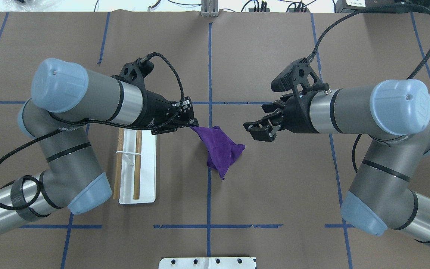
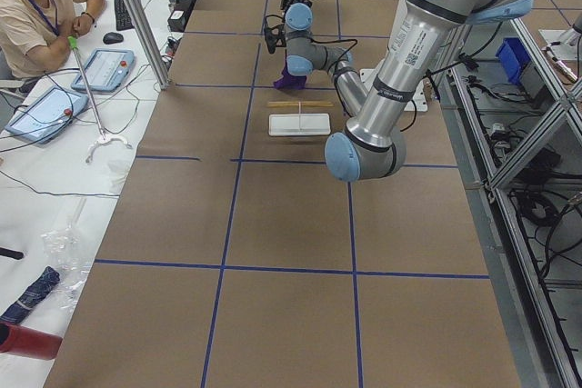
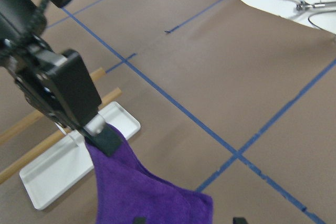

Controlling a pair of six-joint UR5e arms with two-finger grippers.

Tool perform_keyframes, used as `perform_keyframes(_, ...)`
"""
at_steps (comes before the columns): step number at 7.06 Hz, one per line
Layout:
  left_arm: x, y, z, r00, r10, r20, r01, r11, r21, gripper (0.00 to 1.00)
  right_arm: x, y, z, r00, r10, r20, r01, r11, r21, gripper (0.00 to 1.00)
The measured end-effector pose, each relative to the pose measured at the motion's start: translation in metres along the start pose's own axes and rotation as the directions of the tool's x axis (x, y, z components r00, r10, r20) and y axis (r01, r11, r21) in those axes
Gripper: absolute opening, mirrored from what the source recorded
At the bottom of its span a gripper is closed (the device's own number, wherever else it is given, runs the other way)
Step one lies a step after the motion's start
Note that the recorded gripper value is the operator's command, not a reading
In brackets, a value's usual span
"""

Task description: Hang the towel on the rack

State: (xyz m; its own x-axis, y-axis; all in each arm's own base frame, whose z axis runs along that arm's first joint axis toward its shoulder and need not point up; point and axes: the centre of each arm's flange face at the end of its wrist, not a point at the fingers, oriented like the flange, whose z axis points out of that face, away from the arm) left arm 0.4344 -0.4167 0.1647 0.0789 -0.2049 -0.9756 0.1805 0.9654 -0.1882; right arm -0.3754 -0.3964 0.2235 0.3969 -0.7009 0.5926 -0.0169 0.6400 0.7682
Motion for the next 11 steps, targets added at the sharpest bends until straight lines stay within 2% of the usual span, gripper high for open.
perform_keyframes(2,-0.029,-0.003,-0.032,0.994,0.105,0.013,-0.105,0.994,0.019,0.0,0.05,0.016,0.0,0.99,0.071,-0.126,-0.089,0.986,-0.143,1.0)
perform_keyframes(3,-0.06,-0.004,-0.045,0.985,0.165,0.05,-0.166,0.986,0.021,0.0,0.081,0.021,-0.008,0.978,0.09,-0.189,-0.131,0.967,-0.219,1.0)
perform_keyframes(4,-0.099,-0.005,-0.058,0.964,0.247,0.102,-0.25,0.968,0.012,0.0,0.113,0.031,-0.018,0.969,0.058,-0.239,-0.129,0.947,-0.294,1.0)
perform_keyframes(5,-0.141,-0.005,-0.072,0.928,0.34,0.152,-0.342,0.94,-0.011,0.0,0.152,0.047,-0.034,0.963,0.0,-0.27,-0.102,0.925,-0.366,1.0)
perform_keyframes(7,-0.223,-0.006,-0.105,0.836,0.508,0.207,-0.507,0.86,-0.061,0.0,0.234,0.093,-0.086,0.955,-0.071,-0.288,-0.076,0.88,-0.469,1.0)
perform_keyframes(8,-0.251,-0.01,-0.12,0.804,0.552,0.221,-0.55,0.832,-0.076,0.0,0.269,0.115,-0.111,0.955,-0.108,-0.277,-0.049,0.861,-0.507,1.0)
perform_keyframes(9,-0.27,-0.017,-0.126,0.79,0.567,0.234,-0.564,0.821,-0.087,0.0,0.292,0.131,-0.127,0.955,-0.127,-0.267,-0.035,0.848,-0.529,1.0)
perform_keyframes(10,-0.281,-0.024,-0.125,0.783,0.571,0.247,-0.566,0.819,-0.095,0.81,0.304,0.14,-0.135,0.956,-0.126,-0.263,-0.037,0.843,-0.537,1.0)
perform_keyframes(11,-0.288,-0.028,-0.123,0.777,0.575,0.256,-0.571,0.815,-0.101,1.0,0.313,0.15,-0.144,0.958,-0.107,-0.267,-0.056,0.84,-0.539,1.0)
